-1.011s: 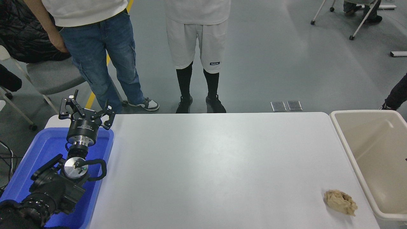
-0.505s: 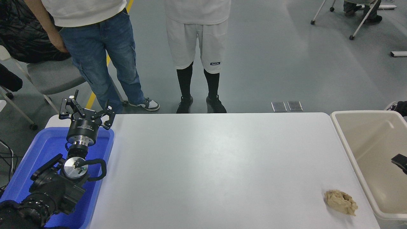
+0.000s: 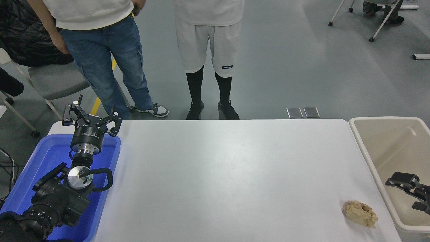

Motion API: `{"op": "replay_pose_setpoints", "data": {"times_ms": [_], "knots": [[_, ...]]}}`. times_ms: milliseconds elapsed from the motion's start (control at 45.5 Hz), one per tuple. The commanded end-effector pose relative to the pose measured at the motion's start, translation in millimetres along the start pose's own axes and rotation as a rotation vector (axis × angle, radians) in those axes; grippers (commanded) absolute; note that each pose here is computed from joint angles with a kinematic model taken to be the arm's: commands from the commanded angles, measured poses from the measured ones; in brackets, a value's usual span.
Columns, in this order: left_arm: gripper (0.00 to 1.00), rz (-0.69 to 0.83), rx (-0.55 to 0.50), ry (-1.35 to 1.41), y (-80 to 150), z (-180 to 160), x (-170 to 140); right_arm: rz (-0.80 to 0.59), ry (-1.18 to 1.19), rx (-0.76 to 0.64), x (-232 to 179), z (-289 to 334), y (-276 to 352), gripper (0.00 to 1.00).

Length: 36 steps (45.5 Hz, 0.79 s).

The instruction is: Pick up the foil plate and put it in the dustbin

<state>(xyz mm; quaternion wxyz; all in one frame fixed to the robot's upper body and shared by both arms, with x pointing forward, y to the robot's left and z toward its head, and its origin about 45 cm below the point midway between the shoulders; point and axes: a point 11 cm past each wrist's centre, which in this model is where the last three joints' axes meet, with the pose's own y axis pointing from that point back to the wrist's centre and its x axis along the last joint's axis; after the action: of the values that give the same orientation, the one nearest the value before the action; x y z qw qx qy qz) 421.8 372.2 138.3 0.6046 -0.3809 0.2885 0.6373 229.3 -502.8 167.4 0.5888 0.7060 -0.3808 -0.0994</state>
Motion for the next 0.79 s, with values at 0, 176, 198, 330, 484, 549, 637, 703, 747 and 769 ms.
{"op": "replay_pose_setpoints", "data": {"times_ms": [0,176,198,330,484,549,637,703,747,769], "knots": [[0.99,0.000,0.000,0.001,0,0,0,-0.063,0.050,-0.032,6,-4,19,1.00],[0.99,0.000,0.000,-0.001,0,0,0,-0.054,0.108,-0.064,21,-12,33,1.00],[0.99,0.000,0.000,0.001,0,0,0,-0.057,0.118,-0.071,23,-13,34,1.00],[0.99,0.000,0.000,0.001,0,0,0,-0.078,0.203,-0.120,36,-28,47,1.00],[0.99,0.000,0.000,-0.001,0,0,0,-0.137,0.358,-0.201,57,-72,72,1.00],[0.99,0.000,0.000,0.001,0,0,0,-0.175,0.422,-0.246,63,-93,85,1.00],[0.99,0.000,0.000,-0.001,0,0,0,-0.217,0.460,-0.260,67,-118,102,1.00],[0.99,0.000,0.000,0.001,0,0,0,-0.239,0.477,-0.250,68,-135,113,1.00],[0.99,0.000,0.000,-0.001,0,0,0,-0.246,0.517,-0.230,68,-161,123,1.00],[0.99,0.000,0.000,0.001,0,0,0,-0.254,0.525,-0.220,67,-167,125,1.00]]}}
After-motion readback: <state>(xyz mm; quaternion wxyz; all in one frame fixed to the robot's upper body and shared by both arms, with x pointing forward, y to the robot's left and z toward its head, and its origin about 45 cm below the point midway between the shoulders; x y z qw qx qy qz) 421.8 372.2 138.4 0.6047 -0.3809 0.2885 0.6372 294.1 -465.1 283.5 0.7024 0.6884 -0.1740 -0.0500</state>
